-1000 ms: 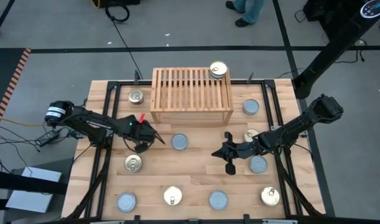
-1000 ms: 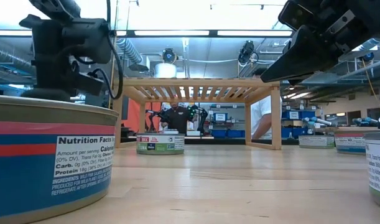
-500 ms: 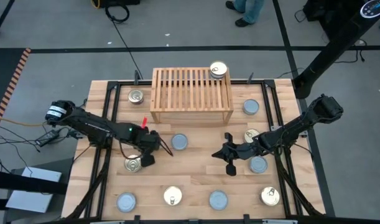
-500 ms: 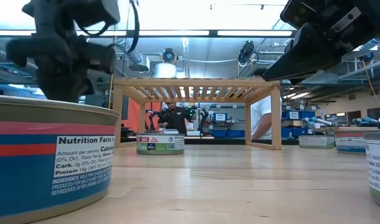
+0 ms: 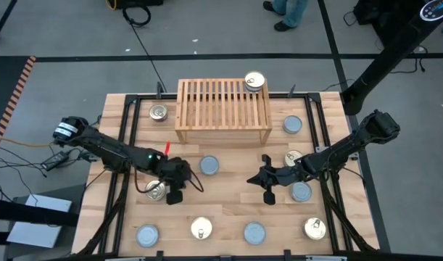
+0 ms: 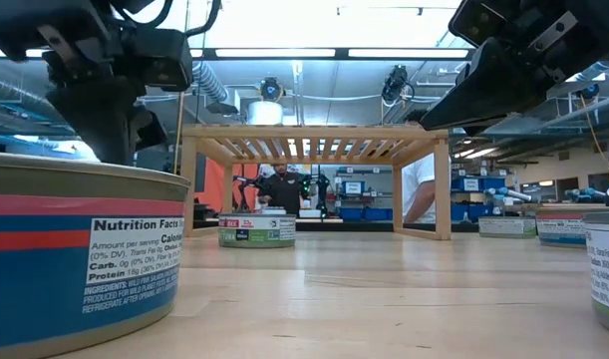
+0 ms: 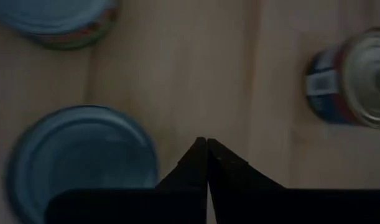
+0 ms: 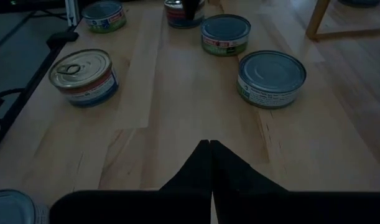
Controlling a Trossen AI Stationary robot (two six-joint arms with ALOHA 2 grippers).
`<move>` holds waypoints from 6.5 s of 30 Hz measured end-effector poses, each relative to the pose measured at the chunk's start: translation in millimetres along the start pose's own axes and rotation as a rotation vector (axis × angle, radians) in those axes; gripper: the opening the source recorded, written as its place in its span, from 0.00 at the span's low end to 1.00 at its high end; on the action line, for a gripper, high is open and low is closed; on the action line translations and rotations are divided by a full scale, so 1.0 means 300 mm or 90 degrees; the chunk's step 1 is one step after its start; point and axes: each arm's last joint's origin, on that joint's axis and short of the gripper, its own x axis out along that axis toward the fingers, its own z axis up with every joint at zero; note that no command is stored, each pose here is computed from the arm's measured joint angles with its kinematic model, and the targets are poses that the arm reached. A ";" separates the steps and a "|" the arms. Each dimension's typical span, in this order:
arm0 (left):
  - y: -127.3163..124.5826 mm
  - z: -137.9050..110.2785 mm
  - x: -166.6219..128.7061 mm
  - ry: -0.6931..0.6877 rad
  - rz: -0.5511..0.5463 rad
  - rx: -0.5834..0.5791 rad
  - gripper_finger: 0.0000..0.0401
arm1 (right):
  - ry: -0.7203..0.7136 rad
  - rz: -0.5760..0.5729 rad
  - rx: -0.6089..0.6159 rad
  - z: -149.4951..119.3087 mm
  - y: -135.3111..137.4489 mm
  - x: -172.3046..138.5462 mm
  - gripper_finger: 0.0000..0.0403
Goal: Stack canned seafood by type on shelf
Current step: Put the green tuna can on the shelf
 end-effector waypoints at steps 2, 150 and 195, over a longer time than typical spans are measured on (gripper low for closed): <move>-0.002 -0.005 0.000 -0.007 0.029 0.005 0.07 | 0.000 0.000 0.000 0.000 0.000 0.000 0.02; -0.045 0.168 0.281 -0.325 0.128 0.131 0.00 | 0.247 0.105 -0.128 0.033 0.214 0.331 0.02; -0.065 0.141 0.376 -0.295 0.061 0.195 0.00 | 0.120 -0.028 -0.079 0.135 0.169 0.307 0.02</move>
